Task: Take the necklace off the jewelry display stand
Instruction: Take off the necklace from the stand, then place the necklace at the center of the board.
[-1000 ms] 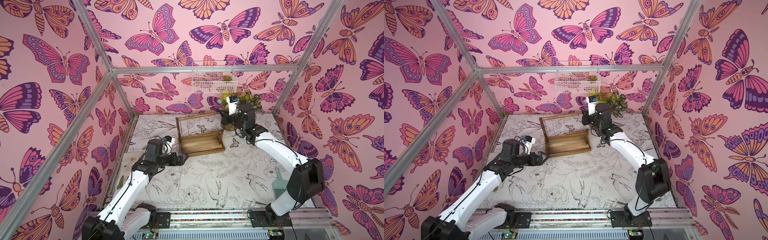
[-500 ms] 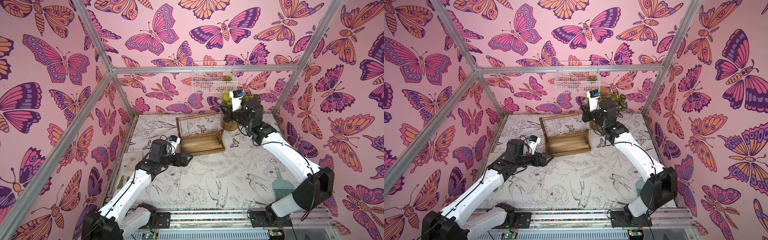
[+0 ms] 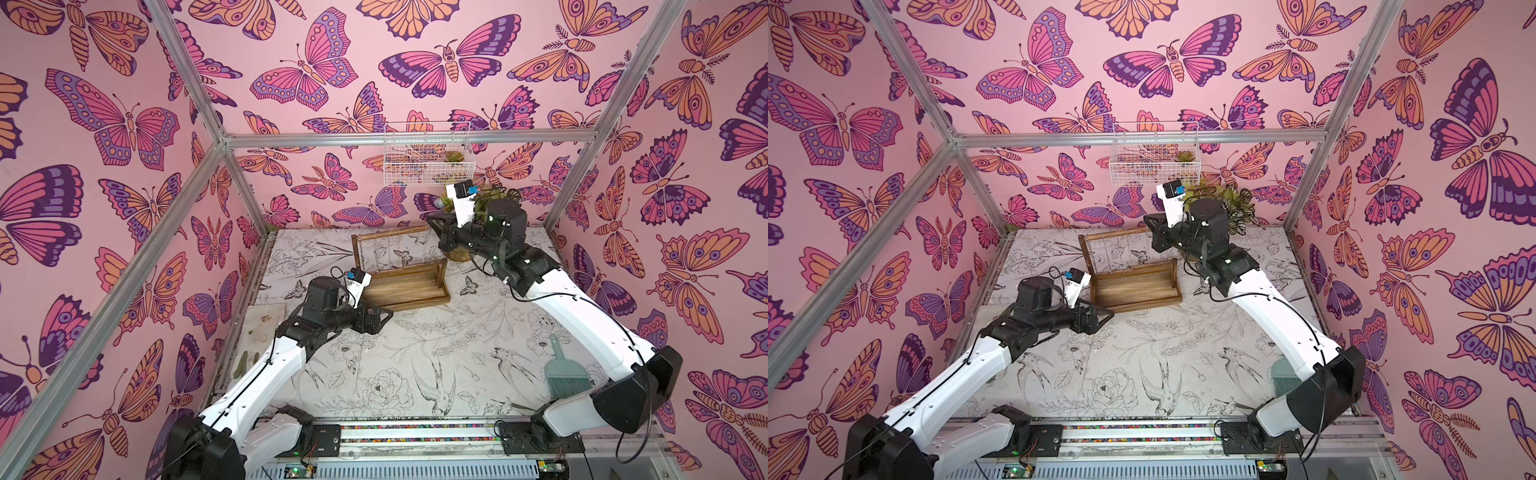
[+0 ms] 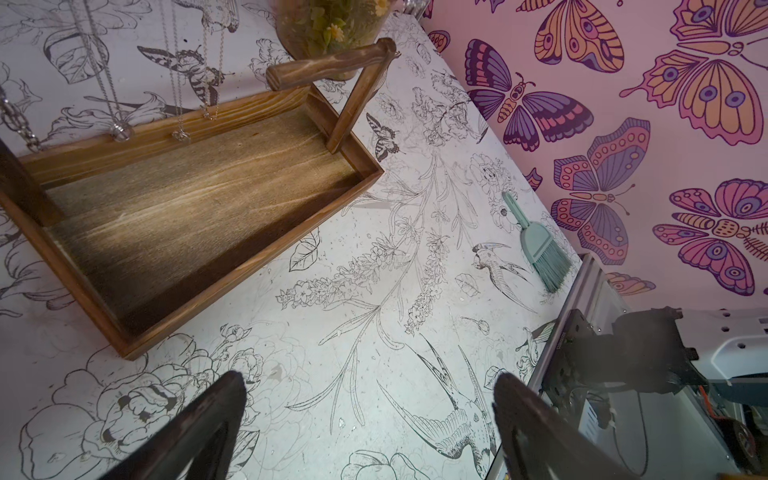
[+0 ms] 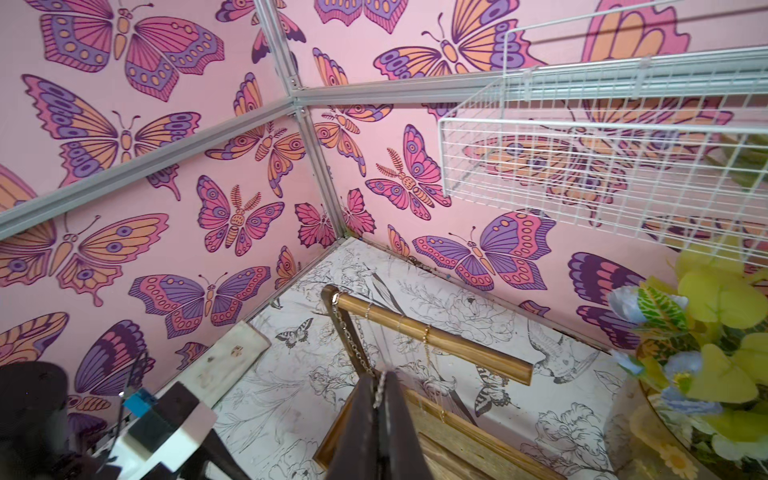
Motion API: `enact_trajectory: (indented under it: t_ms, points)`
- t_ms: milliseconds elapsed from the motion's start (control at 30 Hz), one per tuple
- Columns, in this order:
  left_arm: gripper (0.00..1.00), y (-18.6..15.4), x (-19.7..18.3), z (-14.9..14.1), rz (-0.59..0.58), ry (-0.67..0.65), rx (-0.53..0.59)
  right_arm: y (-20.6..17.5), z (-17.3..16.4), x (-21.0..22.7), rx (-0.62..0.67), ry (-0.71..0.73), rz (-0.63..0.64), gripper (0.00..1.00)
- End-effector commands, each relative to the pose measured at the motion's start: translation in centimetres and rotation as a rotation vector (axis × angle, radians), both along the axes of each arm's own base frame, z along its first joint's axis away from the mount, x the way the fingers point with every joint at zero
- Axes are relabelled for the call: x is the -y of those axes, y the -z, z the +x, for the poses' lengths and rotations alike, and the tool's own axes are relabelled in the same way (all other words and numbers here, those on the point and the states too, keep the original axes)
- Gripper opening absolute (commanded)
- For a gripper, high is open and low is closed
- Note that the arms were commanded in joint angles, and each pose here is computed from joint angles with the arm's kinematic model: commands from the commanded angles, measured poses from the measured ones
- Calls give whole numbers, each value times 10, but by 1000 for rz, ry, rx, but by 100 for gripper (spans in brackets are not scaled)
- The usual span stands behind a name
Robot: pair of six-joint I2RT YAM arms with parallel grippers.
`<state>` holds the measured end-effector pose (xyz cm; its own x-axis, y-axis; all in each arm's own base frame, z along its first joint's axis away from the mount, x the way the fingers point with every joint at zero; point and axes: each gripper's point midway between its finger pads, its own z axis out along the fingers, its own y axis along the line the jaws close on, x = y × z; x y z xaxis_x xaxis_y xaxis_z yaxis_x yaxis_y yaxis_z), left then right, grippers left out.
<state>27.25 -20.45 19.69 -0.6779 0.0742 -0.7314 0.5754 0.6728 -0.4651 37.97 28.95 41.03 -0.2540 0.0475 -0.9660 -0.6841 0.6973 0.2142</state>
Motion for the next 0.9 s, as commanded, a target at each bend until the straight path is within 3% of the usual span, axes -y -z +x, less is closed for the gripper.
enact_trajectory:
  t_ms: [0,333,867]
  points:
    - [95,-16,10,1,-17,57,69,-19,-22,-9,17,-52,17,0]
    - [91,-31,19,-4,-42,109,129,-21,-61,-39,6,-130,28,0]
    - [89,-57,30,-3,-115,162,270,-30,-89,-58,15,-184,61,0]
